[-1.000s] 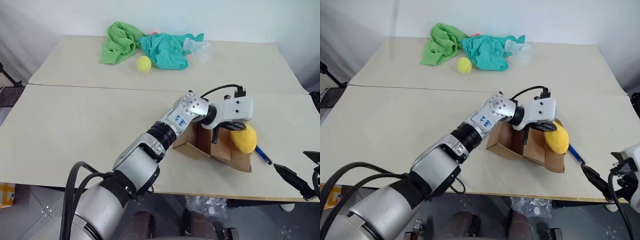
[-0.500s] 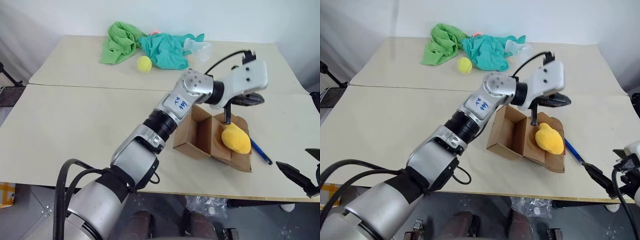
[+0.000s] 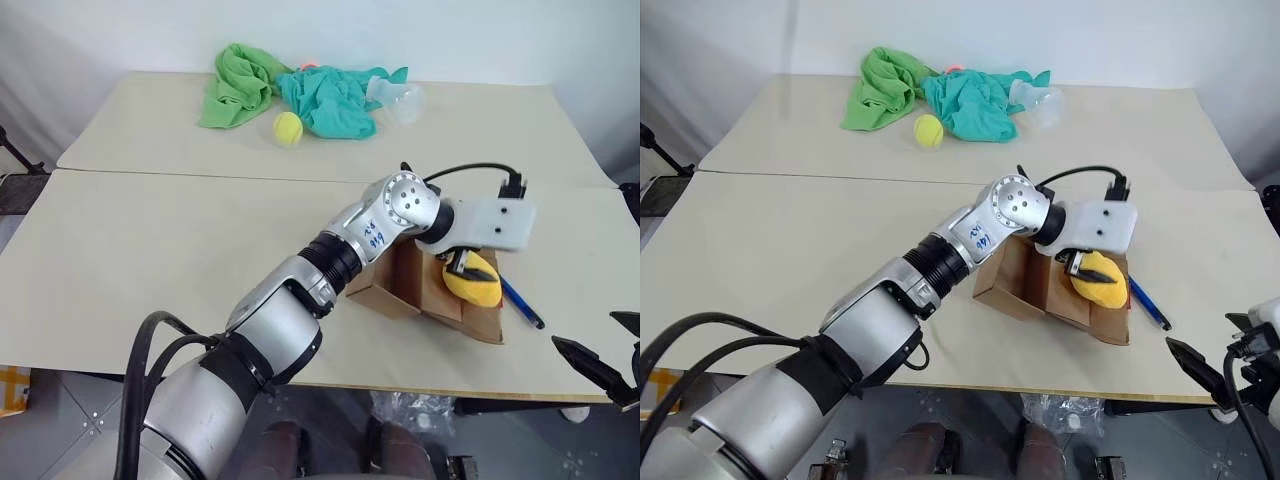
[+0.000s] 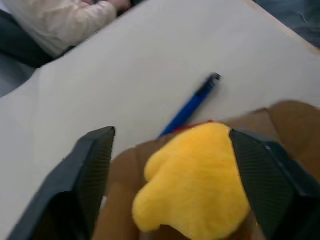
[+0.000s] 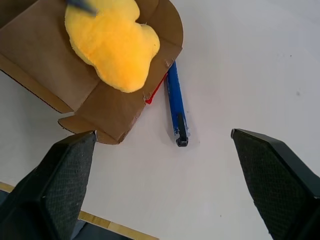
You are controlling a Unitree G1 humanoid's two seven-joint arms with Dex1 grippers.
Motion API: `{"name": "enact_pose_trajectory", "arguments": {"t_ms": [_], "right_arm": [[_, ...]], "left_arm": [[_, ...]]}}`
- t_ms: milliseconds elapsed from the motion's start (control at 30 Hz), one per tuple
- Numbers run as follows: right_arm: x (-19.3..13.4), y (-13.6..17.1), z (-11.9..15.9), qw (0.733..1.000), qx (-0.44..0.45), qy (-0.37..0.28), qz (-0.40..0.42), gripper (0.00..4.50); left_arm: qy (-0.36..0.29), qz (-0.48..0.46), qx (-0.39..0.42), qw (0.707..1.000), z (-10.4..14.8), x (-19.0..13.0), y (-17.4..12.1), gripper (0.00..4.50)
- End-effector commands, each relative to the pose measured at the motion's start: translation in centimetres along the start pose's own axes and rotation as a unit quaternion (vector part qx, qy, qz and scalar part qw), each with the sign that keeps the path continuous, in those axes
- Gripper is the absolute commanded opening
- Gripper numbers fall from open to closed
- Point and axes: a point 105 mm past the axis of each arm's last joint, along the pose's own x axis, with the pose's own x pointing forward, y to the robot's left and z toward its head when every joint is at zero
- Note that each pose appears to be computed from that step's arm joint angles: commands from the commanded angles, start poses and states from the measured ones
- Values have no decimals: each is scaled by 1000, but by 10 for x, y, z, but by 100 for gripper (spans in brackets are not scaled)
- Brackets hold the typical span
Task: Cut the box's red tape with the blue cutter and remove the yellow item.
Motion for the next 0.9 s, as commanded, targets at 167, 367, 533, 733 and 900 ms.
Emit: {"name": "enact_pose_trajectory", "arguments": {"t_ms": [167,367,533,733,900], "right_arm": [[-24,2,26,993,22,-120,6,450],[-30,3,7,995,32,-95,-25,450],[-31,10,3,995,33,-94,-30,450],[-34,13,-1,994,36,-88,-45,450],[-36,13,-4,995,37,-80,-52,450]], "left_arm": [[-8,-43,58,997,28,36,-19,448],[12,-63,68,996,21,52,-35,448],[4,-61,70,996,28,58,-36,448],[-4,-69,88,994,31,61,-40,294],[-22,-62,76,995,38,60,-37,137]]}}
